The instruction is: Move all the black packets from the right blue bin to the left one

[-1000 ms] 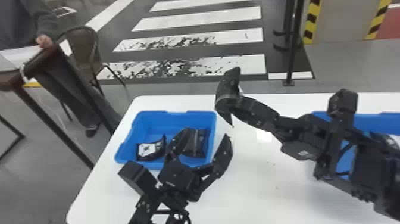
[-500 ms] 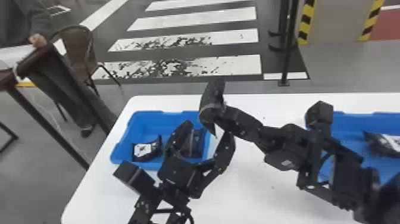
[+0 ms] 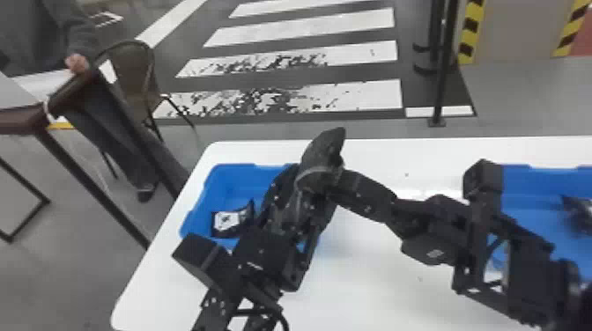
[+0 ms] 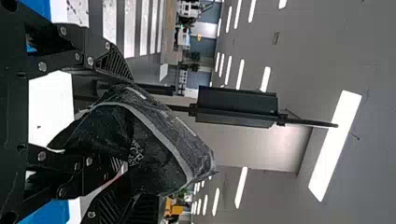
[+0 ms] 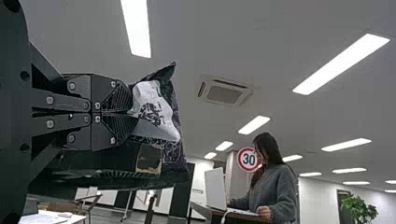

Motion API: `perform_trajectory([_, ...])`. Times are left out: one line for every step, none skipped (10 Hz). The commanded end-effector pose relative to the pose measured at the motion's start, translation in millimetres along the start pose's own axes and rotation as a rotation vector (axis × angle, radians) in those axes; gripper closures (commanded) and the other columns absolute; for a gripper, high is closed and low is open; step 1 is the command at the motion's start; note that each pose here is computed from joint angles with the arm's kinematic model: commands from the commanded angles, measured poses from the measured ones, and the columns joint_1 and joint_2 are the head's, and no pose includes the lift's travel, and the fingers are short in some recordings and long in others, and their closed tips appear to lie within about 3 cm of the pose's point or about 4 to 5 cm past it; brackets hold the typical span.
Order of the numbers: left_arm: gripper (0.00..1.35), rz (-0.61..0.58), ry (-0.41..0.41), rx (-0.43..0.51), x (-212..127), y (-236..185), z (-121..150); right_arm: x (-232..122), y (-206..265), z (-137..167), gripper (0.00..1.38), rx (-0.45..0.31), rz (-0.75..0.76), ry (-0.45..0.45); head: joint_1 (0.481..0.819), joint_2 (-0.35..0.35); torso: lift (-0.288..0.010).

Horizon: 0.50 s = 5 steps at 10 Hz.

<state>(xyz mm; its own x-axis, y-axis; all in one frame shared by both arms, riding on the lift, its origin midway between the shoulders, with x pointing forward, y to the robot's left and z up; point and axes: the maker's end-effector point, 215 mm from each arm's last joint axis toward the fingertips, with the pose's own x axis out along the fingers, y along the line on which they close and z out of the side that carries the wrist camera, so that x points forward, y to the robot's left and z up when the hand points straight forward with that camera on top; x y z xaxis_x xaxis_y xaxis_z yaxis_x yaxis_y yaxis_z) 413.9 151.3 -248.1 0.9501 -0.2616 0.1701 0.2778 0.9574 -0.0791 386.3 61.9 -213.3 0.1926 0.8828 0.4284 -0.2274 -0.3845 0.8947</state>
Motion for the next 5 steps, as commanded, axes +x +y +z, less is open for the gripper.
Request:
perform_trajectory([1.21, 0.018, -0.006, 0.023, -5.7, 1.4, 10.6, -0.1, 0.1, 1.4, 1.16, -0.002, 0.001, -0.007, 0.695, 0.292, -0.14])
perform_trajectory([1.21, 0.014, -0.001, 0.034, -4.9, -0.5, 12.4, -0.6, -0.8, 2.4, 1.16, -0.002, 0.0, -0.011, 0.695, 0.299, -0.14])
perform_trajectory([1.21, 0.014, -0.011, 0.036, -4.8, -0.5, 15.9, -0.7, -0.4, 1.1, 1.16, -0.004, -0.001, -0.008, 0.695, 0.301, -0.14])
perform_trajectory([1.21, 0.016, -0.017, 0.048, -4.9, 0.4, 17.9, -0.2, 0.1, 0.8, 1.16, -0.006, -0.001, -0.007, 0.695, 0.3, -0.14])
perform_trajectory([1.21, 0.017, -0.024, 0.053, -5.7, 0.4, 19.9, -1.5, -0.9, 4.4, 1.14, -0.006, -0.003, -0.021, 0.695, 0.301, -0.14])
